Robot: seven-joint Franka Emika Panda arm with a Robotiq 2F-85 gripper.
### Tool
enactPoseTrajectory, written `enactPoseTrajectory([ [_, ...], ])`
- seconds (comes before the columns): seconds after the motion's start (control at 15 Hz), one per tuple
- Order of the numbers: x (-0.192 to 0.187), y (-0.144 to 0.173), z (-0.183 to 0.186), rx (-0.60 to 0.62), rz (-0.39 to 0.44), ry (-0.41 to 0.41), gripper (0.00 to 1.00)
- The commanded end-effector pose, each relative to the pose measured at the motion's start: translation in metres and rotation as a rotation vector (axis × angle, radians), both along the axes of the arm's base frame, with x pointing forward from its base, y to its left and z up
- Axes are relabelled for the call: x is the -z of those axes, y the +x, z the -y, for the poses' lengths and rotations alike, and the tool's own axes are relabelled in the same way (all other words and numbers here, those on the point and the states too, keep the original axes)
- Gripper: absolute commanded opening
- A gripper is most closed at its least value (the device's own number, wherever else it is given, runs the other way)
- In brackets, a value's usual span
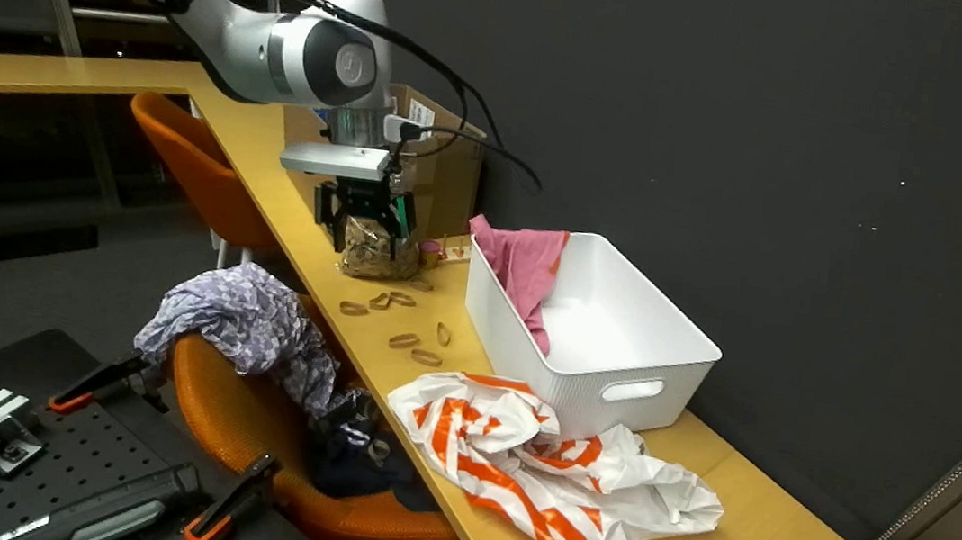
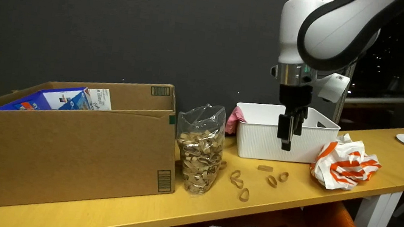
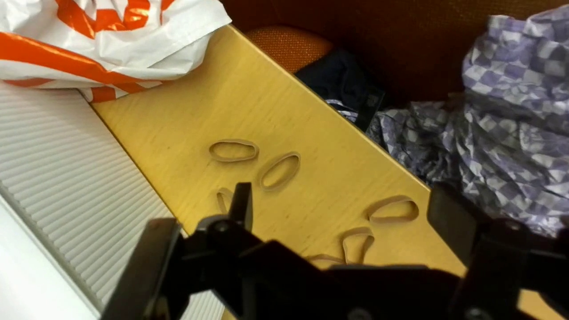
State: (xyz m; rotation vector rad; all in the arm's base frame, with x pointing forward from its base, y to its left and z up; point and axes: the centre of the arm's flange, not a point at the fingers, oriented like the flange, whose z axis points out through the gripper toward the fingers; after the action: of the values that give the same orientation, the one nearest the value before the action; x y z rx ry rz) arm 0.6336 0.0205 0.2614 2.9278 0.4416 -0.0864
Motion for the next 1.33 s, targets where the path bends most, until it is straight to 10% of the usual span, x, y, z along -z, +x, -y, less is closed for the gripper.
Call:
enactPoseTrajectory([
  [0.0,0.039,0.039,-0.023,-0.118,-0.018,-0.092,1.0],
  [0.73,0.083,0.033,-0.053,-0.206,-0.028,-0.089,1.0],
  [1.27,0.076,0.004,-0.062,-0.521,0.096,-0.143,1.0],
])
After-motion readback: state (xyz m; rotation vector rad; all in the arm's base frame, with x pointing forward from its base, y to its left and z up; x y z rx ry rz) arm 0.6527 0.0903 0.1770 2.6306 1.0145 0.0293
